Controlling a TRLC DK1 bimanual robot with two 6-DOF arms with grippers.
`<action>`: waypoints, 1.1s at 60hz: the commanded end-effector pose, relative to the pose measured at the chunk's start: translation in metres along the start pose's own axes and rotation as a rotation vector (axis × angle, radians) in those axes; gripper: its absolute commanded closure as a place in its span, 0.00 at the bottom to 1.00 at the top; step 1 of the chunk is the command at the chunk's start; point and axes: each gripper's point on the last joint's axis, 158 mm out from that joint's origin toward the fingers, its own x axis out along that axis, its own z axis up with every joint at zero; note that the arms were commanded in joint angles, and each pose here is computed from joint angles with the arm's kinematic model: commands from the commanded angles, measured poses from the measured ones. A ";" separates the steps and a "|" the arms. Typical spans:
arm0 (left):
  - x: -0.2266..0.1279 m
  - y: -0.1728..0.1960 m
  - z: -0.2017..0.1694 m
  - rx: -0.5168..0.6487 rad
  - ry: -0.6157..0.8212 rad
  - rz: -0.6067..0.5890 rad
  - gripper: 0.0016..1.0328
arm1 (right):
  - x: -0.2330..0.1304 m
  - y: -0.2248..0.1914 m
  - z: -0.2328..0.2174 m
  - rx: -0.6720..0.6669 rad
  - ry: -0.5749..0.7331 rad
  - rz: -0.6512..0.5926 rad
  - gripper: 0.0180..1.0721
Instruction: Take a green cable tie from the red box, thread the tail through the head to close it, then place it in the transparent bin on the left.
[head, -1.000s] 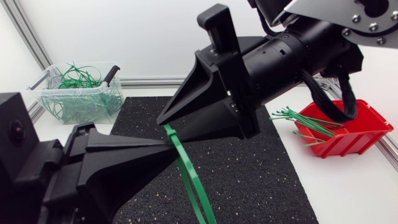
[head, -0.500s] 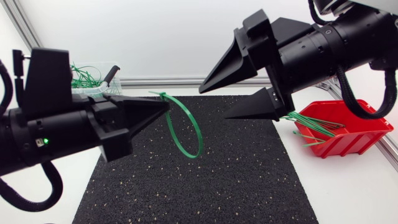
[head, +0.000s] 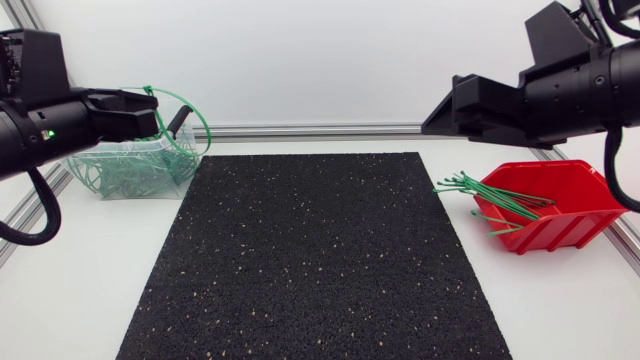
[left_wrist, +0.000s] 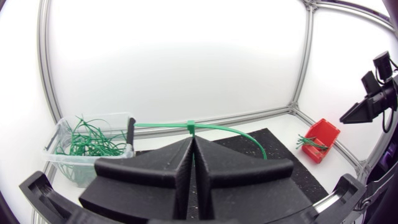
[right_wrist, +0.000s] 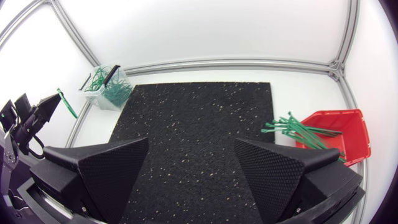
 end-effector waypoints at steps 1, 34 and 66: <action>0.006 0.018 0.014 0.051 -0.036 0.043 0.97 | -0.006 -0.025 0.004 -0.043 -0.043 -0.065 0.05; 0.035 0.132 0.035 0.142 -0.164 0.308 0.97 | -0.055 -0.119 0.028 -0.154 -0.330 -0.364 0.05; 0.094 0.208 0.048 0.189 -0.234 0.433 0.79 | -0.083 -0.136 0.004 -0.217 -0.466 -0.443 0.05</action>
